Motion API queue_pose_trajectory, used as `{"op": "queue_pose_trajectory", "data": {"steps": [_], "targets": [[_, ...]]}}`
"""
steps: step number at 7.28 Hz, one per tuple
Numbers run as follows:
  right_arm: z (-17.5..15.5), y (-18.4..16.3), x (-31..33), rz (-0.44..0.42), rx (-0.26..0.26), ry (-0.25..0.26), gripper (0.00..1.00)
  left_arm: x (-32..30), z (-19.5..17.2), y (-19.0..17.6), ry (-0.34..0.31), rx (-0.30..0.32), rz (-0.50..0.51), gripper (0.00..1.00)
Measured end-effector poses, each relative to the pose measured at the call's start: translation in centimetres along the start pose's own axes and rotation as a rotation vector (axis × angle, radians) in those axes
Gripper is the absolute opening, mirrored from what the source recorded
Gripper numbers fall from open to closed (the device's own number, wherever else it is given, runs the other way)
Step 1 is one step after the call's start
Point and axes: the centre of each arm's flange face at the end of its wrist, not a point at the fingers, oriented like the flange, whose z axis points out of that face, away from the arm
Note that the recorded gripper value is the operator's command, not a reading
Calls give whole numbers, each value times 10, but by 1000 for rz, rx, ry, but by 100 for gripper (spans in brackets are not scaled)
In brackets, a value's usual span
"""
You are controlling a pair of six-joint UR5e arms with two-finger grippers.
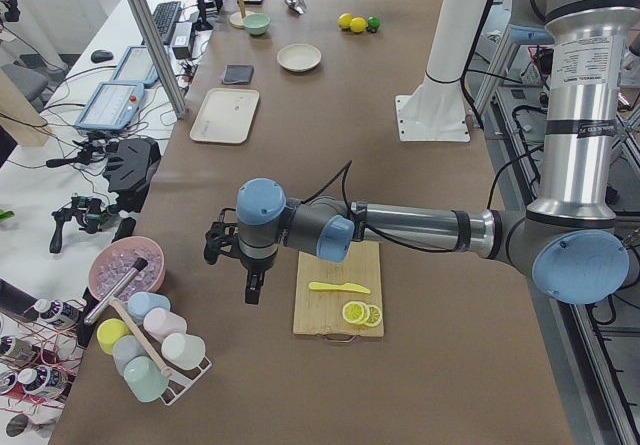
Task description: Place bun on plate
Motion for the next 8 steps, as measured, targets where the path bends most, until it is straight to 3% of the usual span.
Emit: {"op": "queue_pose_trajectory", "data": {"steps": [8], "targets": [[-1, -1, -2, 9, 5, -3, 100, 0, 1, 9, 3, 5, 8, 98]]}}
